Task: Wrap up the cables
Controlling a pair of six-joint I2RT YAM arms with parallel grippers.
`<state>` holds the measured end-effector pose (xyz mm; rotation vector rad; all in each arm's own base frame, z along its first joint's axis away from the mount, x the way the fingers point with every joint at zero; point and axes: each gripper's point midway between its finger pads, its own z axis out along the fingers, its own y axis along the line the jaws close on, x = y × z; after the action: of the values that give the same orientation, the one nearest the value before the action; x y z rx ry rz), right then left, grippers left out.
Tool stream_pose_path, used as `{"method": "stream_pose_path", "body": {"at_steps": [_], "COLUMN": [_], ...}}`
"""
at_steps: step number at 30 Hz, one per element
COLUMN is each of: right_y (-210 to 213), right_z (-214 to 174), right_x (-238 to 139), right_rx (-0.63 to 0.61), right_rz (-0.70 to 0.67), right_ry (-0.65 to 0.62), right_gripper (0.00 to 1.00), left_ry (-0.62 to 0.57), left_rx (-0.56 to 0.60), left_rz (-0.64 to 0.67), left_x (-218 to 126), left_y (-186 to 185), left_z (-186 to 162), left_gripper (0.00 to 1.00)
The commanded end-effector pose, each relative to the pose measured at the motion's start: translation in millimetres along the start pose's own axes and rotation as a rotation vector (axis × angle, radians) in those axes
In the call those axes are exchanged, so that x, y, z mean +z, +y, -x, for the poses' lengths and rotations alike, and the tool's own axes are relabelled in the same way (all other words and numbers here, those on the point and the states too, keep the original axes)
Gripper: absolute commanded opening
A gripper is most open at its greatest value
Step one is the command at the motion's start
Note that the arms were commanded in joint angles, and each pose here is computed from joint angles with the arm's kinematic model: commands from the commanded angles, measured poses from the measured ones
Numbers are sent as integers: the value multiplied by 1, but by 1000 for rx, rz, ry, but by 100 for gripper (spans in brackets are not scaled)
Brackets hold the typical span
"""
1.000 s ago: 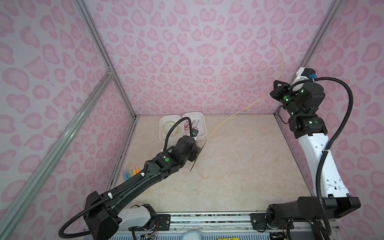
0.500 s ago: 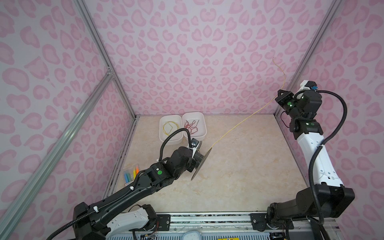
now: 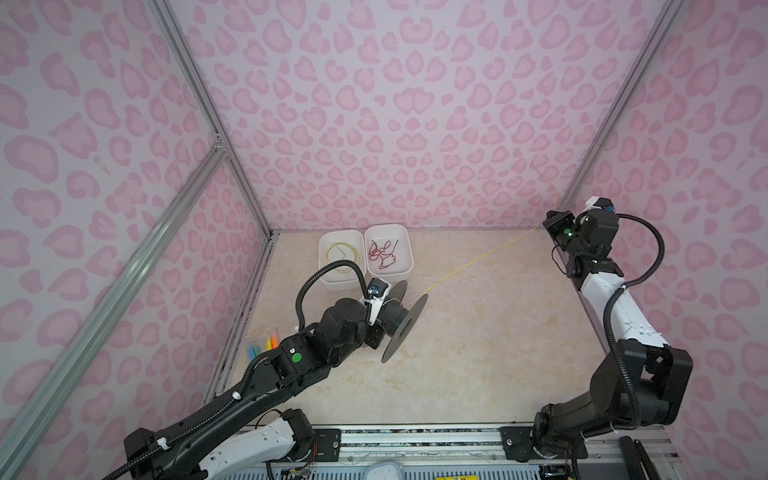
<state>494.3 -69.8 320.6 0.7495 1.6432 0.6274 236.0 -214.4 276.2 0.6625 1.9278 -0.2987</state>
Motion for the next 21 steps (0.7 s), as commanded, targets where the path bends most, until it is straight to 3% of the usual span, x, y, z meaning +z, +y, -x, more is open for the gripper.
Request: {"method": "stream_pose_path", "body": {"at_steps": [1, 12, 21], "right_y": [-15, -78, -110], "right_z": [27, -19, -64], "right_x": [2, 1, -3], "right_rx": [7, 23, 105], "right_rz": [-27, -146, -177], "right_ry": [-166, -128, -47], "right_gripper": [0, 0, 0], "left_ry": [23, -53, -148], "left_rx": [-5, -189, -252], "left_rz": [-4, -90, -131], "left_x": [-8, -8, 6], "left_y": [4, 27, 40], "left_z": [-2, 36, 86], "left_gripper": [4, 4, 4]}}
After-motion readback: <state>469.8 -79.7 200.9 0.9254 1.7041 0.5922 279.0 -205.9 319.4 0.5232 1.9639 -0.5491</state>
